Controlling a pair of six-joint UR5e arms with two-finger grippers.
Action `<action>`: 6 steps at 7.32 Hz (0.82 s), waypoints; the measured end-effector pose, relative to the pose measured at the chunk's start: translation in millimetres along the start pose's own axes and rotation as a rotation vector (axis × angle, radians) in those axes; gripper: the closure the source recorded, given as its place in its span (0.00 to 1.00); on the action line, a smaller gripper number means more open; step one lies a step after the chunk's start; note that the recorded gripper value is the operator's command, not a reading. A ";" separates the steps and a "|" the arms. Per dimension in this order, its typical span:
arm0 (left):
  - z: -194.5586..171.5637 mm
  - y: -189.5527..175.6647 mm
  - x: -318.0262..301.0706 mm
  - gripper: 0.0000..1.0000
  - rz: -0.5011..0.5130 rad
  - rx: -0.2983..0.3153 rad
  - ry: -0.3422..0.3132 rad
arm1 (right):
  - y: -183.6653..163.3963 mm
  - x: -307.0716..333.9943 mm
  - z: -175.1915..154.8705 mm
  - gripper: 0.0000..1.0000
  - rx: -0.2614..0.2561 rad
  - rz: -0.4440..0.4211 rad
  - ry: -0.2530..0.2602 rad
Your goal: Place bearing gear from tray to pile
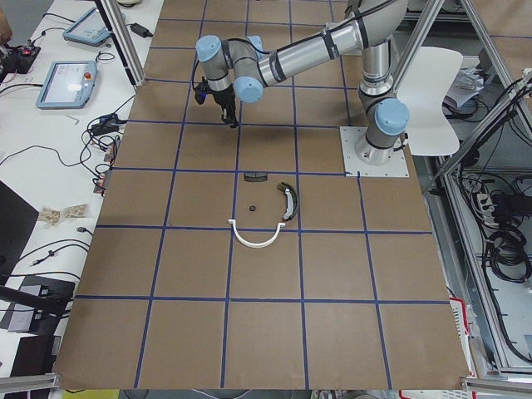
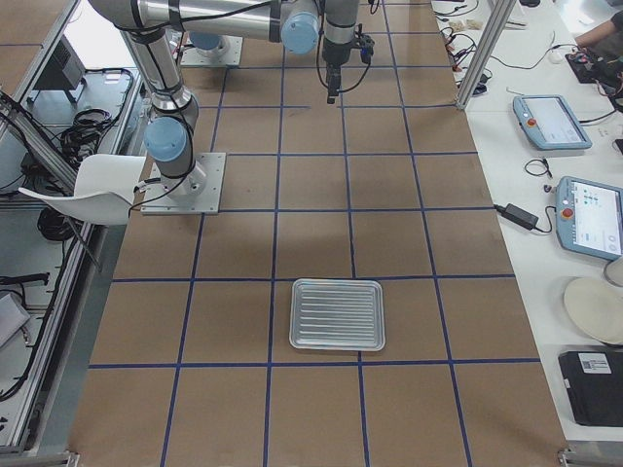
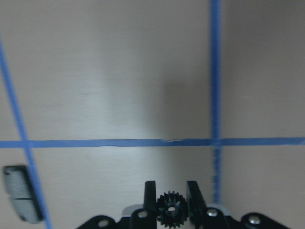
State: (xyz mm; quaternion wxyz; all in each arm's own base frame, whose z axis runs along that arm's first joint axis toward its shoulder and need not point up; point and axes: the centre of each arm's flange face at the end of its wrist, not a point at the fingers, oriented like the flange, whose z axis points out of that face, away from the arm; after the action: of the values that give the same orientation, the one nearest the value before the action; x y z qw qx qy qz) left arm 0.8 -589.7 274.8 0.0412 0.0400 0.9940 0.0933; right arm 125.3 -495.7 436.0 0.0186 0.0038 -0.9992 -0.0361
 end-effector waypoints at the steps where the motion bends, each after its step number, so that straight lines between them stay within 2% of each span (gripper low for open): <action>1: 14.7 10.1 -53.1 1.00 0.028 0.005 0.003 | -0.4 0.1 -1.0 0.00 0.004 0.002 0.004; 3: 52.3 30.1 -142.9 1.00 0.079 0.069 -0.017 | -0.3 -0.2 -2.6 0.00 0.007 0.000 0.001; 4: 74.8 43.2 -168.4 1.00 0.069 0.088 -0.026 | -1.1 -0.7 -3.9 0.00 0.013 -0.001 -0.006; 5: 92.4 53.9 -178.3 0.90 0.056 0.108 -0.040 | -2.6 0.1 -6.6 0.00 0.023 0.002 -0.009; 6: 104.0 61.3 -179.5 0.07 0.047 0.128 -0.056 | -3.5 0.8 -9.9 0.00 0.033 0.005 -0.010</action>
State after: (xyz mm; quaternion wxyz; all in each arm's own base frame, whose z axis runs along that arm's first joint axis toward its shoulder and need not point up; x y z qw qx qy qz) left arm 192.8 -526.4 197.9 0.0640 0.0682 0.9952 0.0296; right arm 124.8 -499.9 445.6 0.0138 0.0013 -0.9997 -0.0196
